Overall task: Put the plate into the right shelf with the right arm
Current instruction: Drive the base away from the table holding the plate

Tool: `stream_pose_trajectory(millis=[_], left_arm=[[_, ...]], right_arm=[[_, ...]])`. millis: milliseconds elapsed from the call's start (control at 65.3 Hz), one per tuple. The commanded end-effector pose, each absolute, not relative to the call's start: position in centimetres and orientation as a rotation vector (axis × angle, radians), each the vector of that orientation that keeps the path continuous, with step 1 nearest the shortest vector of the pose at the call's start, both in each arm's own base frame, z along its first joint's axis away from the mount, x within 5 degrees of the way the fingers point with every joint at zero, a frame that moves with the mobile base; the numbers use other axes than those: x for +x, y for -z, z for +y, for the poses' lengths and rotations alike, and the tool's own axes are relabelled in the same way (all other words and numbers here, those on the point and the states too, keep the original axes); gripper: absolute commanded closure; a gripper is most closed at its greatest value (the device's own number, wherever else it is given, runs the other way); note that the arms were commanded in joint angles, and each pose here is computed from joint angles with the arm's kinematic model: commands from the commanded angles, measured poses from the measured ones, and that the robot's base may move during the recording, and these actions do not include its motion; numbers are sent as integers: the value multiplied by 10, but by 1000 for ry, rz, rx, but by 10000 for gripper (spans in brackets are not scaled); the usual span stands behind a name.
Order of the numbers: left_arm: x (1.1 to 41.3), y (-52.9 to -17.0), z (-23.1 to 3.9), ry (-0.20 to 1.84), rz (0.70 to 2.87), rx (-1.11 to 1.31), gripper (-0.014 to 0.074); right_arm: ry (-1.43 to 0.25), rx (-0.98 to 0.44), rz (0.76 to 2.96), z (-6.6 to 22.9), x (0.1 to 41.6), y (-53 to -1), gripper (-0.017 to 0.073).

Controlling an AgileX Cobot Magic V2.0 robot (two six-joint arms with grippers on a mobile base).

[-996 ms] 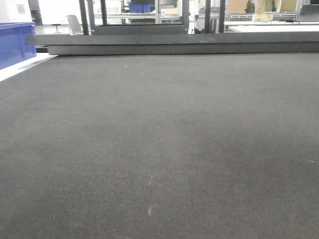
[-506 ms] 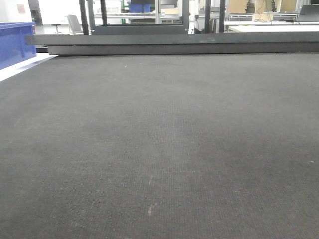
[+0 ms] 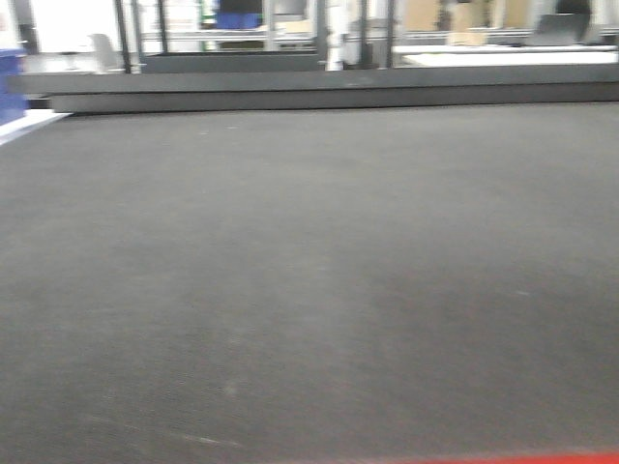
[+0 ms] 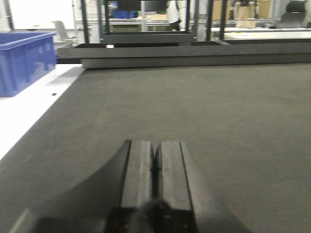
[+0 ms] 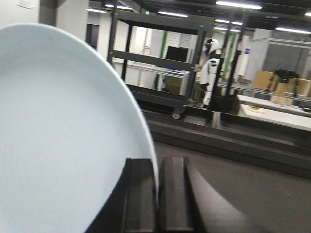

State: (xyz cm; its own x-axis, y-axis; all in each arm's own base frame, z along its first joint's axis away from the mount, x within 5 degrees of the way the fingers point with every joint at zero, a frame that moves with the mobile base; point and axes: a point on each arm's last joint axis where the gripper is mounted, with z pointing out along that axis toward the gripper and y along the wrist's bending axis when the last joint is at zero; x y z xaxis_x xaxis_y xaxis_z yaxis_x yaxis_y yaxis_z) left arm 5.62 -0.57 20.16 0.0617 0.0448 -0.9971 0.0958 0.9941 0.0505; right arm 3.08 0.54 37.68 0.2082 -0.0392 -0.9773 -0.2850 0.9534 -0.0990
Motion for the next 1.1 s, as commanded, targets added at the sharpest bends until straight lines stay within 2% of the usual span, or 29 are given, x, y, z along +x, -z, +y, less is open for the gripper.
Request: stream_pose_trajectory(millis=[0, 1088], left_arm=[[55, -208, -4, 34, 1424, 92, 640], [55, -208, -4, 34, 1421, 92, 640]], right_arm=[[-168, -282, 1242, 5, 27, -393, 505], [-168, -282, 1242, 5, 27, -393, 505]])
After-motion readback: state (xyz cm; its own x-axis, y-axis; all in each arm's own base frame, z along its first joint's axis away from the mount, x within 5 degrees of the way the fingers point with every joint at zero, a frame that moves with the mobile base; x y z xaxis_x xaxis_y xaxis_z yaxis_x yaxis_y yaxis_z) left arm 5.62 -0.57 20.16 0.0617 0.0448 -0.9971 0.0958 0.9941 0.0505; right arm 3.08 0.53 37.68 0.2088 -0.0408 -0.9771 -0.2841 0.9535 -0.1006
